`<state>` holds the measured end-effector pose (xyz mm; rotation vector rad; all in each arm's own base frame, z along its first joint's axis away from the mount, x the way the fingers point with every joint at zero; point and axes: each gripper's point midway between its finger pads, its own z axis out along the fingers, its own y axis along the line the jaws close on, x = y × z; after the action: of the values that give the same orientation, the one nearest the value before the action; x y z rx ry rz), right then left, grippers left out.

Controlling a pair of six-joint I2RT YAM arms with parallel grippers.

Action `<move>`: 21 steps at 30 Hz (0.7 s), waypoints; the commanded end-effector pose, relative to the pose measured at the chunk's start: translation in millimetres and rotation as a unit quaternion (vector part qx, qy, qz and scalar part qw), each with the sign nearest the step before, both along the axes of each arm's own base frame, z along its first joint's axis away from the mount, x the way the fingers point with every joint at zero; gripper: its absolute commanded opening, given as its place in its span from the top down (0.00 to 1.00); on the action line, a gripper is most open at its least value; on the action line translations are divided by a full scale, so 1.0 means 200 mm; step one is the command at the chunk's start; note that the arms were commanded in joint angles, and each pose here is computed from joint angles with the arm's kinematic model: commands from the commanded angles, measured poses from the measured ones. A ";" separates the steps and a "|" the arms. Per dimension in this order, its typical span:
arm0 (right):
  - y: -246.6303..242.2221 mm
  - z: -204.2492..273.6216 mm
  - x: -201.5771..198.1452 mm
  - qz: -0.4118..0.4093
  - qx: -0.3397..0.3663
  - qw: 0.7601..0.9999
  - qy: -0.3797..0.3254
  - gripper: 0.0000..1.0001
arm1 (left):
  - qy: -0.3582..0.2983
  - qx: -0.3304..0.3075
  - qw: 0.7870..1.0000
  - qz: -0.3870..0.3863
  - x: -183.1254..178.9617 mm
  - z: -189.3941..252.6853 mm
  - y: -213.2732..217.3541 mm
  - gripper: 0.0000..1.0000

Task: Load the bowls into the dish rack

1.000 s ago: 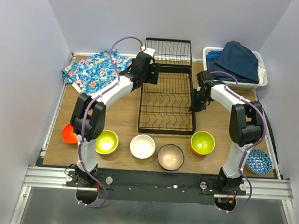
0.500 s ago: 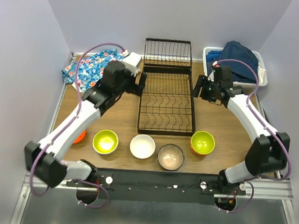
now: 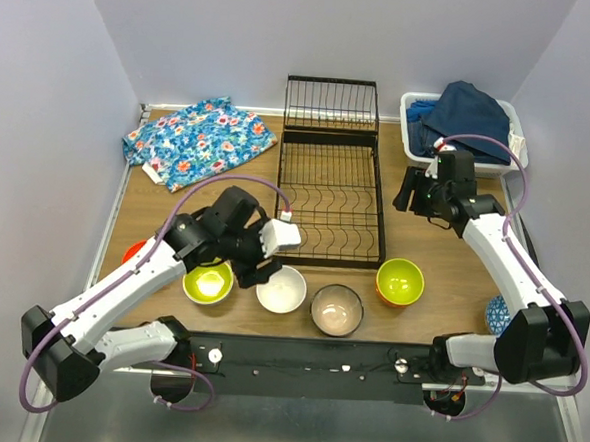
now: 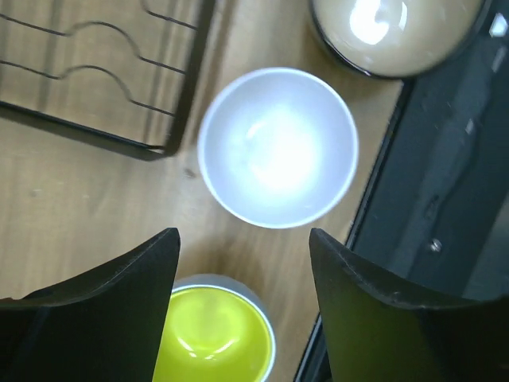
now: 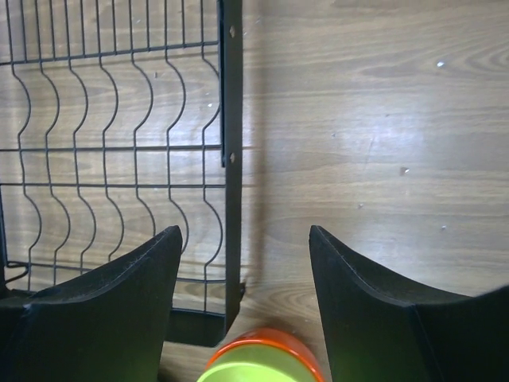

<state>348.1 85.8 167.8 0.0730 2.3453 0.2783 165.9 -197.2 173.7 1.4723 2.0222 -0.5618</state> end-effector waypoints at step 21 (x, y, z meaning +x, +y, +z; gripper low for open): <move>-0.11 0.16 -0.11 0.014 -0.048 0.995 -0.089 0.27 | -0.015 0.119 0.991 -0.054 -0.22 -0.46 -0.25 0.25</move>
<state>332.1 68.8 202.8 -0.0459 2.1941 0.1956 113.0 -234.9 84.4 1.7797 2.0439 -0.3822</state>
